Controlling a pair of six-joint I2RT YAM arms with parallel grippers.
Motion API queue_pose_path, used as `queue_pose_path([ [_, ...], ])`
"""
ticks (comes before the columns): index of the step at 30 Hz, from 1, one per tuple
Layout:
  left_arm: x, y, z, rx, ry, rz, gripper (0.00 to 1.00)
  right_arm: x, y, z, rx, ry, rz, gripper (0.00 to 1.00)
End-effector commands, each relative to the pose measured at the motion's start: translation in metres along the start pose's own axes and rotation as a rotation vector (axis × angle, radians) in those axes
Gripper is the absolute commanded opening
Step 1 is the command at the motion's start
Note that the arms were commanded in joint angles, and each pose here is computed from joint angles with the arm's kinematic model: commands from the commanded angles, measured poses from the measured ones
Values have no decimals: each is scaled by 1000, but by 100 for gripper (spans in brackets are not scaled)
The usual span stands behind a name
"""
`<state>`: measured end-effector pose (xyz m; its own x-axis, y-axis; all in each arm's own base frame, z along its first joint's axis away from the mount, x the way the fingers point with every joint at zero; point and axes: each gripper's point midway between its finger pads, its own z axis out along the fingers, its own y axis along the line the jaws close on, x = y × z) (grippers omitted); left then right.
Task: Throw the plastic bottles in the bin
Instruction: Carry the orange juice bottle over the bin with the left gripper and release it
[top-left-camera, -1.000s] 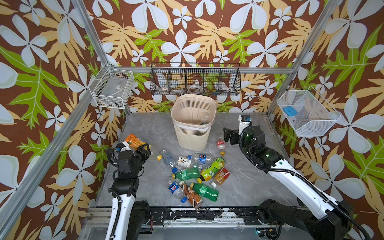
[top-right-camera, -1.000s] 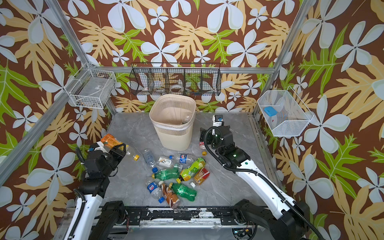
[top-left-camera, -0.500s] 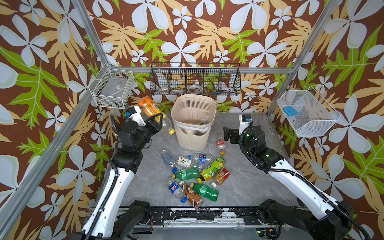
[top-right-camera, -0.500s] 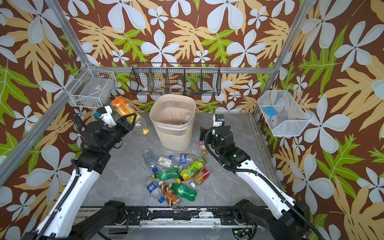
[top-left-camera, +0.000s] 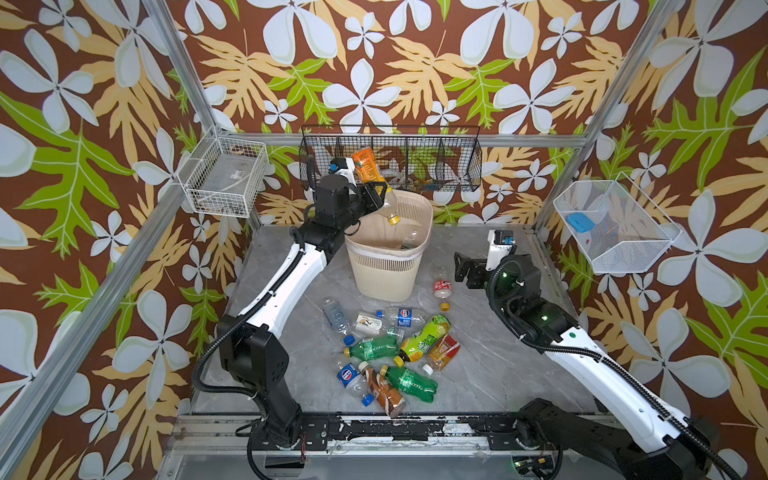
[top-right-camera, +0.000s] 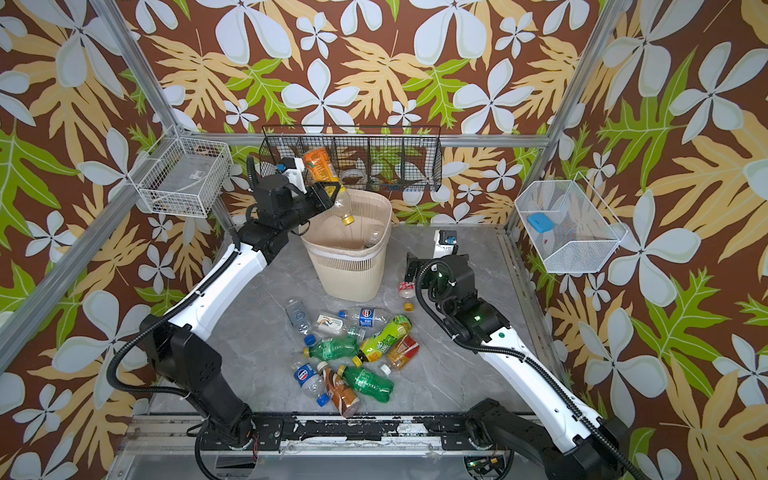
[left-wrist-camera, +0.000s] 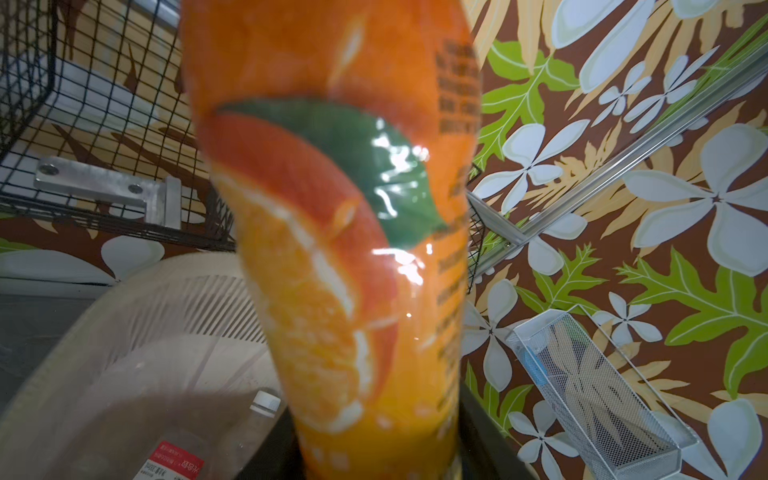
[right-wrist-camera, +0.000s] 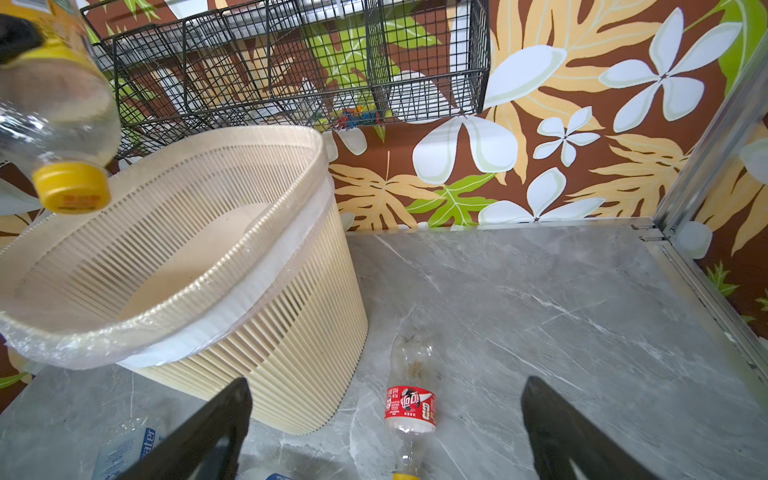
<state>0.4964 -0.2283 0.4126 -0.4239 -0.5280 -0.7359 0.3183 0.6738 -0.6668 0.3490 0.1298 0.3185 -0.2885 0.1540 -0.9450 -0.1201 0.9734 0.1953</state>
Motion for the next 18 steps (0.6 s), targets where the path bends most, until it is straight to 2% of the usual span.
queue_pose_path([
  [1, -4, -10, -1, 34, -7, 0, 46, 0, -4, -1, 20, -3, -5, 100],
  [9, 7, 4, 0, -4, 12, -1, 49, 1, -4, 0, 19, -3, -3, 100],
  [10, 9, 6, 0, -9, 17, -2, 54, 0, -4, 0, 19, -5, -2, 100],
  [12, 13, 9, 2, -19, 35, -7, 78, 1, -5, -1, 23, -5, -4, 100],
  [14, 17, 12, 1, -34, 51, -8, 96, 0, -7, -3, 28, -6, -4, 100],
  [15, 18, 14, 0, -41, 54, -4, 100, 0, -7, -3, 30, -8, -3, 99],
  [18, 17, 17, -10, -68, 42, 16, 100, 0, -8, -5, 32, -11, -2, 100],
])
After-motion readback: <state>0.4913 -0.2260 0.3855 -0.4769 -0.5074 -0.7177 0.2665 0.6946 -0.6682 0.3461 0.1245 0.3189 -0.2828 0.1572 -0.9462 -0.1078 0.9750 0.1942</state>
